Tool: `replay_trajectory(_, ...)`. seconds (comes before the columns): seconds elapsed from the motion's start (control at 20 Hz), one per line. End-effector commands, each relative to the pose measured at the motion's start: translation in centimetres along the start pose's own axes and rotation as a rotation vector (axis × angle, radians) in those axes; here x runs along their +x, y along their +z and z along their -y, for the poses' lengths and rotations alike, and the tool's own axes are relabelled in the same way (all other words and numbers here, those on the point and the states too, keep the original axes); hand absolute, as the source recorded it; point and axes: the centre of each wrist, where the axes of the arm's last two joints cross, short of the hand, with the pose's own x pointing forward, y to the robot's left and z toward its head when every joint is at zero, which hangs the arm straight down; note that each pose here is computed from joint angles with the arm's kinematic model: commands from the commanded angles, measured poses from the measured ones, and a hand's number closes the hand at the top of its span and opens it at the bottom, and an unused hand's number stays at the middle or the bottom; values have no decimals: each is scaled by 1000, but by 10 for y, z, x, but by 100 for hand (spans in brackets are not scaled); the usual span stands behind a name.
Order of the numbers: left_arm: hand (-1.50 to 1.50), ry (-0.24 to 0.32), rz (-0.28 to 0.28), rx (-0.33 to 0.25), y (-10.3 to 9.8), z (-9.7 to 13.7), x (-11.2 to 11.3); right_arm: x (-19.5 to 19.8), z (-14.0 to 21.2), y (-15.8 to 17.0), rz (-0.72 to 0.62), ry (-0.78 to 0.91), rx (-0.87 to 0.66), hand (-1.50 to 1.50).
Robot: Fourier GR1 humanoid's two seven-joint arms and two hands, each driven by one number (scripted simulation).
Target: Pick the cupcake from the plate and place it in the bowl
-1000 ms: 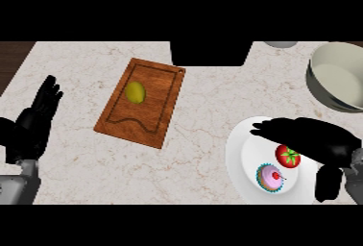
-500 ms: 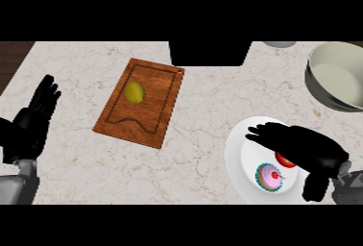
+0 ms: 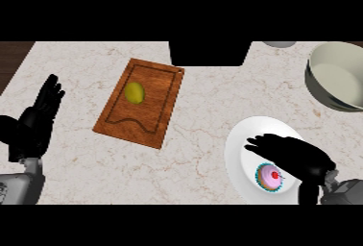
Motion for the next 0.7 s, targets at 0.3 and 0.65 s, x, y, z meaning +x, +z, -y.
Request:
replay_trajectory(0.3, 0, 2, -4, 8, 8, -11, -6, 9, -17, 0, -22, -6, -22, -150)
replay_trajectory(0.65, 0, -15, 4, 5, 11, -1, 1, -7, -26, -43, 53, 8, 63, 150)
